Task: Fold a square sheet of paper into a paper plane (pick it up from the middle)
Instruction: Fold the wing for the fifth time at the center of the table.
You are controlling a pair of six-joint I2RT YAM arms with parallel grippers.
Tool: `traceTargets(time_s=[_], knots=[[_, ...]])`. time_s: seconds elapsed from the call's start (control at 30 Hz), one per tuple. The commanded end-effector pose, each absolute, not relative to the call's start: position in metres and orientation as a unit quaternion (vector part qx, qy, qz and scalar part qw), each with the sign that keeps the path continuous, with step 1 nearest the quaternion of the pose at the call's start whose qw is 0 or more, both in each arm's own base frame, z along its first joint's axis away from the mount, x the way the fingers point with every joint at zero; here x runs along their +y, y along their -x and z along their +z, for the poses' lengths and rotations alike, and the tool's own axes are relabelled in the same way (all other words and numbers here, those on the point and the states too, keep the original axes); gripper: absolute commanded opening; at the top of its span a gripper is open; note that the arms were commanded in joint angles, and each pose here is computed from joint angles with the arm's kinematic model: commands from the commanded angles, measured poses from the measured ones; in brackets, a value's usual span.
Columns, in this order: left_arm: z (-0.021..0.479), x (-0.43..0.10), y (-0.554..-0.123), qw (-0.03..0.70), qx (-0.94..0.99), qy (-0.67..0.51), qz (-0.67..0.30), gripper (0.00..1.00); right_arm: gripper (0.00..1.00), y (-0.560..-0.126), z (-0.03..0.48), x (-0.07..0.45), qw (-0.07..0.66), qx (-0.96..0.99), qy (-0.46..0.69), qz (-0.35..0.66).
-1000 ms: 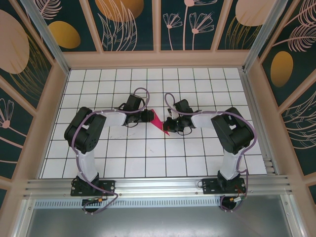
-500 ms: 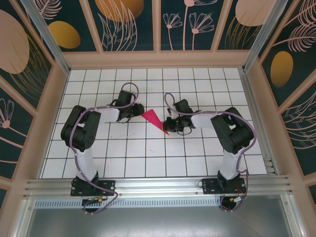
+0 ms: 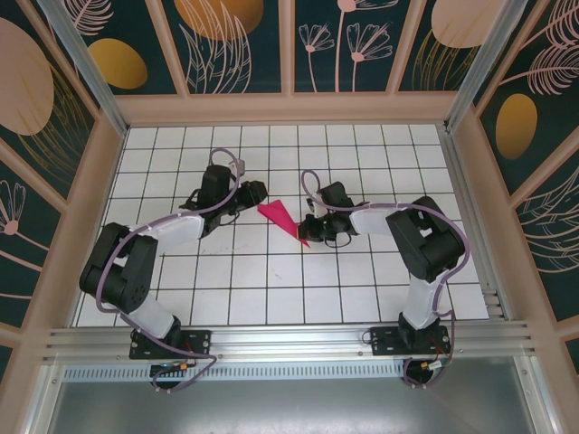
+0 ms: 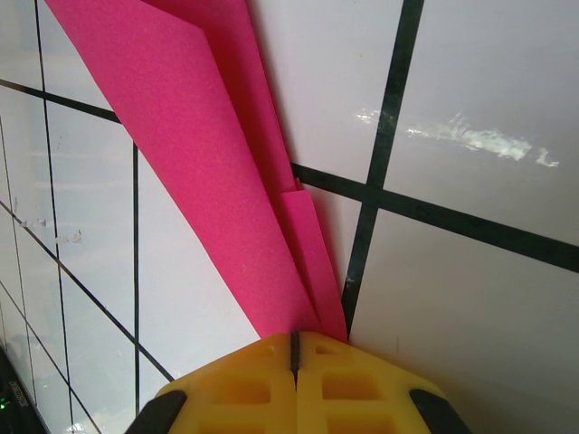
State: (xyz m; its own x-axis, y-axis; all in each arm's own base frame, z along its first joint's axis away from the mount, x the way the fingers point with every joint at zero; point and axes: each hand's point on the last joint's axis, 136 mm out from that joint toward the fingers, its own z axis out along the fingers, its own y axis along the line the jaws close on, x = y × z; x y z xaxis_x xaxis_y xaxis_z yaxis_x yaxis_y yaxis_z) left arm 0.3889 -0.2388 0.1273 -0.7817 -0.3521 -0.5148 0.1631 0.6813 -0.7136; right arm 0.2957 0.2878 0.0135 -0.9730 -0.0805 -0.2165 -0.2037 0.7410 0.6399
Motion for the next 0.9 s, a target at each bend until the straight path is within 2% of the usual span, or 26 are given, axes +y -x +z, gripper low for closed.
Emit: traceTargets(time_s=[0.0, 0.33, 0.87], knots=[[0.117, -0.262, -0.371, 0.292, 0.855, 0.053, -0.426, 0.29, 0.01, -0.25, -0.059, 0.237, -0.004, 0.973, 0.039, 0.228], [0.053, -0.305, -0.338, 0.191, 0.876, 0.049, -0.439, 0.2, 0.0, -0.248, -0.062, 0.236, -0.007, 0.974, 0.039, 0.224], [0.004, -0.291, -0.34, 0.15, 0.924, 0.08, -0.343, 0.22, 0.0, -0.246, -0.068, 0.233, -0.013, 0.977, 0.038, 0.209]])
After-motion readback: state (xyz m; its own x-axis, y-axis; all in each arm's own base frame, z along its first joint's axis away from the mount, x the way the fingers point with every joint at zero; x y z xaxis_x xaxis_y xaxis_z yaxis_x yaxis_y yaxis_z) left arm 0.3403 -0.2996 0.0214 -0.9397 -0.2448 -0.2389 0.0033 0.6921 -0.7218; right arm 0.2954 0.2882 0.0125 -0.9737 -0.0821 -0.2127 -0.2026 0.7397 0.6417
